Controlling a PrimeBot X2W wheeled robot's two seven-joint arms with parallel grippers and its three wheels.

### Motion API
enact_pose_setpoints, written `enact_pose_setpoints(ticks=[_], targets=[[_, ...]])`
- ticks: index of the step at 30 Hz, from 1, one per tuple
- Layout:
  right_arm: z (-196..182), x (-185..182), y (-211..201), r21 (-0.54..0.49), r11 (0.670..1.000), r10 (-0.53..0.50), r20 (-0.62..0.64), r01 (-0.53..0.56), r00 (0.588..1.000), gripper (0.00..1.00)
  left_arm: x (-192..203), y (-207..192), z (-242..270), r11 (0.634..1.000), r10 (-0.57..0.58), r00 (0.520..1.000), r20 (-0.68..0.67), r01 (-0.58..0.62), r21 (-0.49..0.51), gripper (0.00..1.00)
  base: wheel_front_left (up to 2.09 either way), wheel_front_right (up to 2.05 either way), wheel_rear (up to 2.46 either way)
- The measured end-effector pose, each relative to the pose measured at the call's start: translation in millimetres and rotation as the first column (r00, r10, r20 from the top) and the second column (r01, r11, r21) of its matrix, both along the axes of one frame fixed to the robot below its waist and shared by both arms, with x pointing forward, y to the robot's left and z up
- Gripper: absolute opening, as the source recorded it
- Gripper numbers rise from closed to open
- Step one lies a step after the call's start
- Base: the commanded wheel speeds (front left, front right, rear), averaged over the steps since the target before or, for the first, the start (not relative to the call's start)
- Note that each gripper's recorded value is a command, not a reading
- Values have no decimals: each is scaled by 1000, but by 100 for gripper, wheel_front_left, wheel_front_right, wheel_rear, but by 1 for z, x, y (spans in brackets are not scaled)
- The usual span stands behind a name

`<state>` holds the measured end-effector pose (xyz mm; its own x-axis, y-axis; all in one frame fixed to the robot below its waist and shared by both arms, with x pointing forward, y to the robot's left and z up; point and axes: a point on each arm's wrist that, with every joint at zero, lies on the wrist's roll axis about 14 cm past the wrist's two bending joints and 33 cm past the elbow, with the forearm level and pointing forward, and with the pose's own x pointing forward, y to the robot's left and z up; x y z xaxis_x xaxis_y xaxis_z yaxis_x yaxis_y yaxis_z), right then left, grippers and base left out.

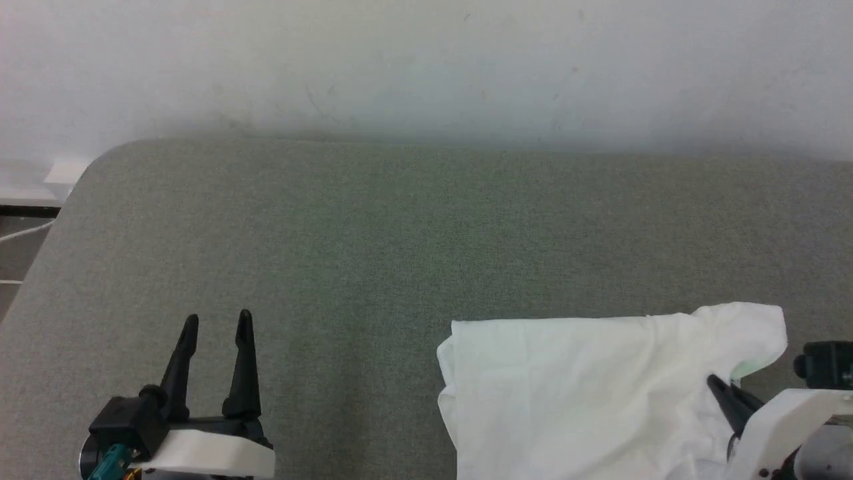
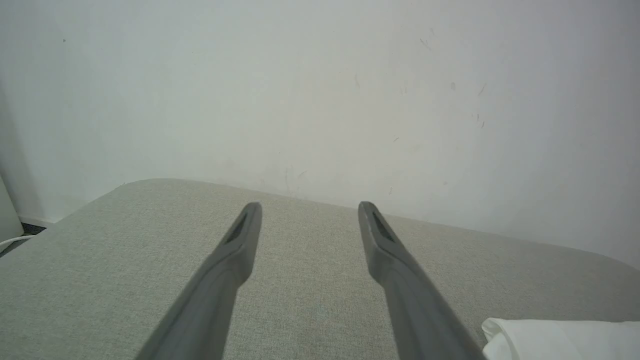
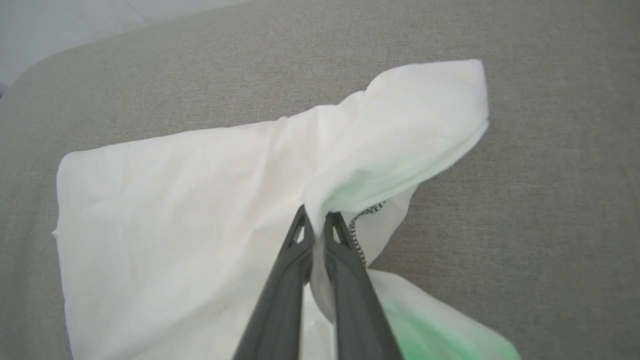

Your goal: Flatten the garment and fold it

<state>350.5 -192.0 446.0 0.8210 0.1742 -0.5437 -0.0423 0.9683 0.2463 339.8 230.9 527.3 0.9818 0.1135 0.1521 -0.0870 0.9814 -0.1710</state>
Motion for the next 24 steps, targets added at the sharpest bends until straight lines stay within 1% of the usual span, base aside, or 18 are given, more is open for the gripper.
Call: enact_pose_setpoints(ticks=[5,7,11,18,24], targets=[[15,-7,45,55,991,123,18,-124,992,0,-3,2,4,1000,7,1000,13,-7,0,100,0,0,0],[19,-9,65,87,981,172,25,-174,985,0,-5,3,5,1000,11,1000,16,-11,0,100,0,0,0],[20,-16,101,118,954,273,26,-274,962,0,-9,6,5,1000,21,1000,16,-21,-1,100,0,0,0],[14,-24,161,144,886,442,20,-440,897,0,-20,17,4,998,62,998,12,-62,-1,100,0,0,0],[1,-31,203,136,816,567,-6,-561,823,0,-28,27,0,995,96,995,0,-96,-7,100,0,0,0]])
